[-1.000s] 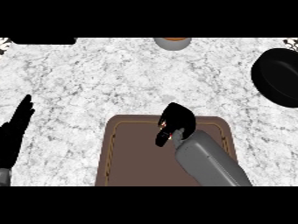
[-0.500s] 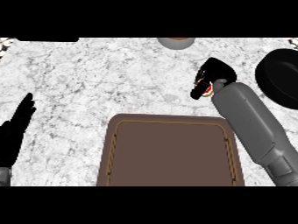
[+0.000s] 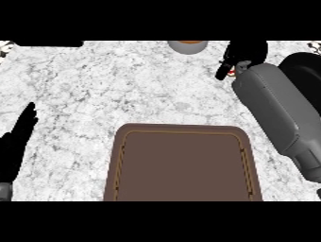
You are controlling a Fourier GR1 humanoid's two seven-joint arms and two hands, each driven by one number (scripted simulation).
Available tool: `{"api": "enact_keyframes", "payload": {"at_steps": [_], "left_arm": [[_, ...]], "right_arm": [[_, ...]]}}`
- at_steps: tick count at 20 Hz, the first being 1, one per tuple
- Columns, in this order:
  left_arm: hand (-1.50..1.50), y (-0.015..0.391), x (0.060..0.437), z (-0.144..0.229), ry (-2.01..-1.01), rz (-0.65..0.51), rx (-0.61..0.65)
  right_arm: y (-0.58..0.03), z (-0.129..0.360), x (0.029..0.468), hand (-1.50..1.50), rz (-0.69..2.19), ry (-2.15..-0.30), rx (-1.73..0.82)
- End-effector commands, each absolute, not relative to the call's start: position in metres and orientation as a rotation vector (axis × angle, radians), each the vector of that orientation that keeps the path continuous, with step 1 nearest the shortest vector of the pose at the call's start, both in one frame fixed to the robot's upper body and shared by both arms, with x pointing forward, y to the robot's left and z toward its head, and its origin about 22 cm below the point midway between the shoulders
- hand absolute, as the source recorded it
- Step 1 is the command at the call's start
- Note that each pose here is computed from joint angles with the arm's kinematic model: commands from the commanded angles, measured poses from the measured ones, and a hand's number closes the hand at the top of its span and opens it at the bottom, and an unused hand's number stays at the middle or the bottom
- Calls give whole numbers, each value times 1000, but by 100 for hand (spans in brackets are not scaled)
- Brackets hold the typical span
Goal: Pick the cupcake from the tray and place it in the pot
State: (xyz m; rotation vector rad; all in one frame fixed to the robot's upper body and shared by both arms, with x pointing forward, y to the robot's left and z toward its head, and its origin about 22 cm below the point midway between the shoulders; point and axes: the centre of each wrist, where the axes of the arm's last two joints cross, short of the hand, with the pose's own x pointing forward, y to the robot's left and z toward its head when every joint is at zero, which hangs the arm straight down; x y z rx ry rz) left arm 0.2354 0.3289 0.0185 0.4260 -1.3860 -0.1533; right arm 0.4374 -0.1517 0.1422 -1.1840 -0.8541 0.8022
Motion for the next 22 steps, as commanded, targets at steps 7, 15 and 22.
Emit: {"api": "enact_keyframes", "payload": {"at_steps": [7, 15, 22], "left_arm": [[0, 329, 234, 29, -1360, -132, 442], [0, 344, 232, 22, -1392, -134, 421], [0, 323, 238, 21, -1389, -141, 422]], "right_arm": [[-153, 235, 433, 150, 466, -1101, -1520], [-215, 234, 442, 150, 276, -1174, -1535], [-290, 240, 438, 150, 224, -1205, -1555]]}}
